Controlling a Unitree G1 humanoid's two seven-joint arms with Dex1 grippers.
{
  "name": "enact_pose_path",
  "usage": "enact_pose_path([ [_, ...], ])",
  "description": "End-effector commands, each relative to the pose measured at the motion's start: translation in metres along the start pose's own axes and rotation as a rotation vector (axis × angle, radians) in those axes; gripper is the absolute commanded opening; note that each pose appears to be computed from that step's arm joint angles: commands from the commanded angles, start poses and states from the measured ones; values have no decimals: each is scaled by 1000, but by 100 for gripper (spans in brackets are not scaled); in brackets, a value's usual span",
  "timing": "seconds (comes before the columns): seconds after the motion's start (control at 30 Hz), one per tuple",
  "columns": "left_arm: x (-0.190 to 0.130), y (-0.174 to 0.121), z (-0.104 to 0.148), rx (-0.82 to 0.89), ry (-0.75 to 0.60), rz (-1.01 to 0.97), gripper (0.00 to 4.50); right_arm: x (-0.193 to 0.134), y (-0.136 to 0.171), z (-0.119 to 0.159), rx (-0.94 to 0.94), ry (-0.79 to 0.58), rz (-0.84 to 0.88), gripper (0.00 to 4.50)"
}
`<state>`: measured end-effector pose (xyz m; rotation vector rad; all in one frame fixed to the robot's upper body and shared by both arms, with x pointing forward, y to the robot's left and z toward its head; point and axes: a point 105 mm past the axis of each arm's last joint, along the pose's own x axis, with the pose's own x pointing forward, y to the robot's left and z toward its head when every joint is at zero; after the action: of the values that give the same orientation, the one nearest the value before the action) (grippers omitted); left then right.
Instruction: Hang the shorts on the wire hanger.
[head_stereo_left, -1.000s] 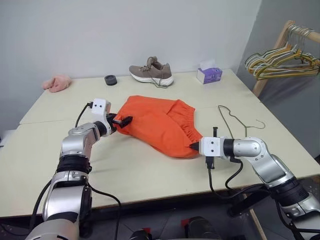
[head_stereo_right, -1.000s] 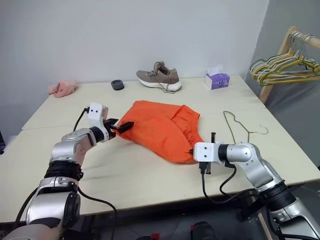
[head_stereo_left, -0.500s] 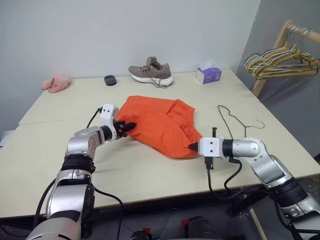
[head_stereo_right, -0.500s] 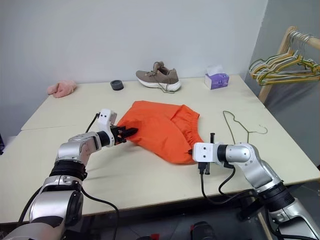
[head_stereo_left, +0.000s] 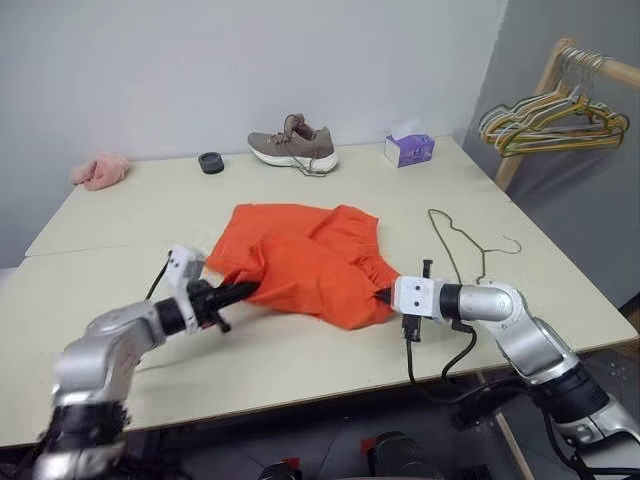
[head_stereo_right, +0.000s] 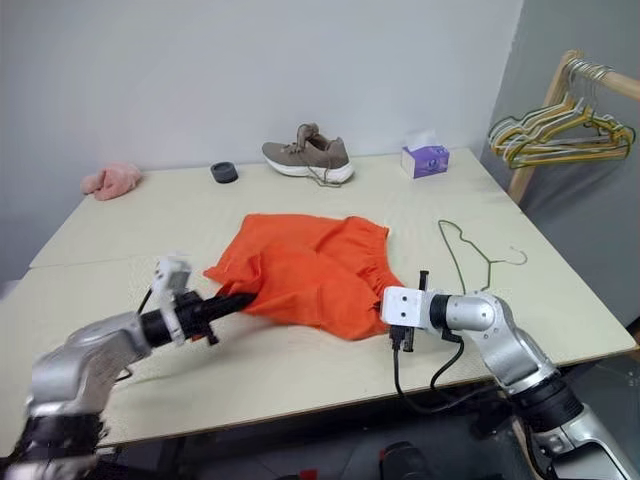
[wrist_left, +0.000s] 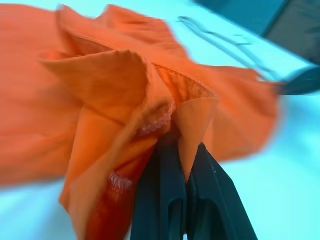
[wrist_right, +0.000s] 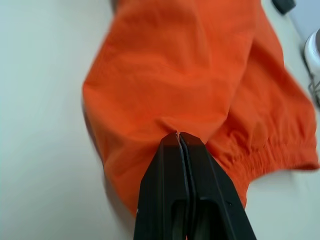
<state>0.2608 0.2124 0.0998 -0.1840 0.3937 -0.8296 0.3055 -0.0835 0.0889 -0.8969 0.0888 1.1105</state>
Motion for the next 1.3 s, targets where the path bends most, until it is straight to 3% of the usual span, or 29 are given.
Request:
enact_pose_path([
  [0.03, -10, -23, -17, 2, 62, -38, 1, 0, -8, 11, 6, -10, -60, 0],
  [0.17, -18, -23, -47, 5, 135, 31, 1, 4, -4, 10, 49, 5, -49, 0],
  [0.37, -14, -9, -53, 37, 119, 118, 1, 3, 10, 22, 84, -45, 53, 0],
  [0.4, -13, -6, -52, 26, 110, 132, 0, 2, 9, 25, 87, -54, 48, 18],
  [0.5, -11, -3, -47, 8, 80, 142, 59, 1, 6, 31, 99, -84, 36, 89],
  [0.73, -15, -13, -40, -1, 69, 85, 272, -12, 14, 34, 86, -101, 130, 328],
  [0.87, -18, -10, -35, 44, 61, 114, 395, -16, 4, 16, -15, -6, 103, 450],
  [0.93, -18, -8, -34, 55, 56, 124, 449, -15, 3, 9, -68, 26, 117, 450],
  [1.2, -15, -9, -26, 82, 37, 115, 449, -4, -2, -1, -216, 70, 160, 450],
  [1.3, -14, -10, -23, 87, 26, 116, 450, 3, 1, 1, -221, 52, 174, 361],
])
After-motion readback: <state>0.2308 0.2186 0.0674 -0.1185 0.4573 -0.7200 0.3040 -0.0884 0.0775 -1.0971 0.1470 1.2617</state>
